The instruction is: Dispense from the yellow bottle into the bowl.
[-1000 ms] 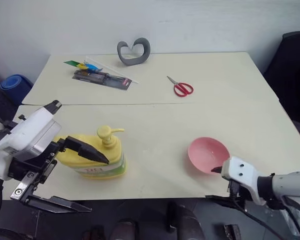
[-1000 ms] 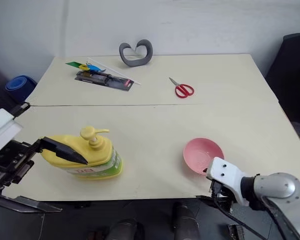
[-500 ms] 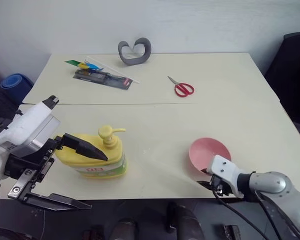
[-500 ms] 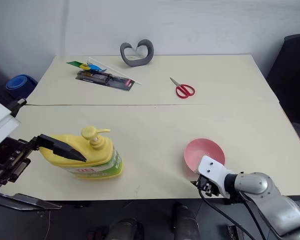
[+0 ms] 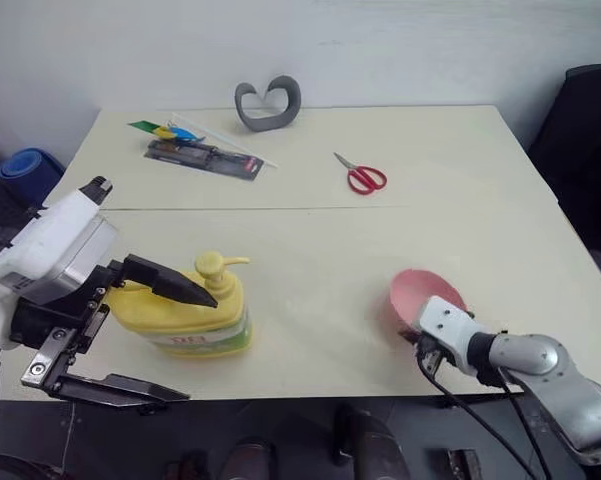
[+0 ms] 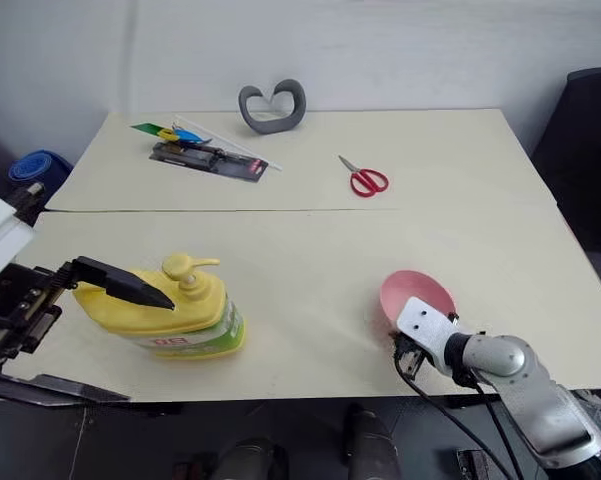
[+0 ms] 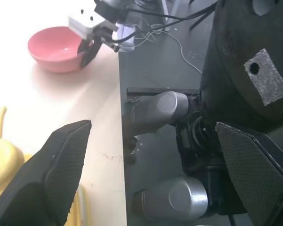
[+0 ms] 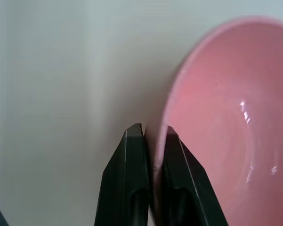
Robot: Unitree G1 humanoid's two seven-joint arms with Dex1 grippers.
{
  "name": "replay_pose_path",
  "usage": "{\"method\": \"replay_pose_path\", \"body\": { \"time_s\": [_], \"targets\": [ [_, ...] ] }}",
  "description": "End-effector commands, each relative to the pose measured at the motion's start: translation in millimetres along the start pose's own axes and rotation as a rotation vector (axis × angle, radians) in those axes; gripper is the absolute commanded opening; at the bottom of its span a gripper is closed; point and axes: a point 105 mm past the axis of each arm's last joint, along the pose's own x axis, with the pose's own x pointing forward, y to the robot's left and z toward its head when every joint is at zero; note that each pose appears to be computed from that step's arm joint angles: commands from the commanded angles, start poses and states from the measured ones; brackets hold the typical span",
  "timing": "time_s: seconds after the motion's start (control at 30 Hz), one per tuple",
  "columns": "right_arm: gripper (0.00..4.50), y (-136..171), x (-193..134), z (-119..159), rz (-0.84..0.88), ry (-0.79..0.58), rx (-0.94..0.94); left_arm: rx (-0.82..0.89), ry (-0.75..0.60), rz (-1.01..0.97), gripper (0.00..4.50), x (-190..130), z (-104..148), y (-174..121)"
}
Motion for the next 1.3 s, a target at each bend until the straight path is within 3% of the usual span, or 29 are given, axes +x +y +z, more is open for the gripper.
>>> {"method": "replay_pose_path", "body": {
  "time_s": [0.03, 0.17, 0.33, 0.5, 0.6, 0.7, 1.03, 1.3],
  "targets": [
    [0.05, -2.9, -6.0, 14.2, 0.006, -0.044, -0.037, 0.014, -0.011, 0.064, 4.5, -6.9, 2.3, 4.9],
    [0.05, -9.6, -11.4, 44.5, 0.056, -0.093, -0.157, 0.014, -0.051, 0.188, 4.5, -18.6, 3.9, 16.9],
    [0.05, -13.7, -10.7, 103.7, 0.214, -0.192, -0.391, 0.011, -0.17, 0.434, 4.5, -53.5, 15.1, 42.3],
    [0.05, -9.6, -1.6, 146.3, 0.371, -0.26, -0.556, 0.005, -0.228, 0.497, 4.5, -62.7, 14.0, 56.8],
    [0.0, -1.5, 5.5, 181.8, 0.475, -0.328, -0.611, 0.004, -0.23, 0.408, 3.92, -49.9, 9.3, 54.0],
    [0.0, 3.5, 10.5, 207.8, 0.528, -0.358, -0.682, 0.004, -0.233, 0.351, 3.01, -38.9, 8.0, 52.9],
    [0.0, 20.6, 7.7, 224.0, 0.665, -0.352, -0.87, 0.016, -0.194, 0.315, 0.03, -29.6, 6.9, 45.7],
    [0.0, 32.3, 0.5, 228.6, 0.738, -0.358, -1.033, 0.03, -0.14, 0.297, 0.03, -21.2, 2.1, 45.1]
  ]
}}
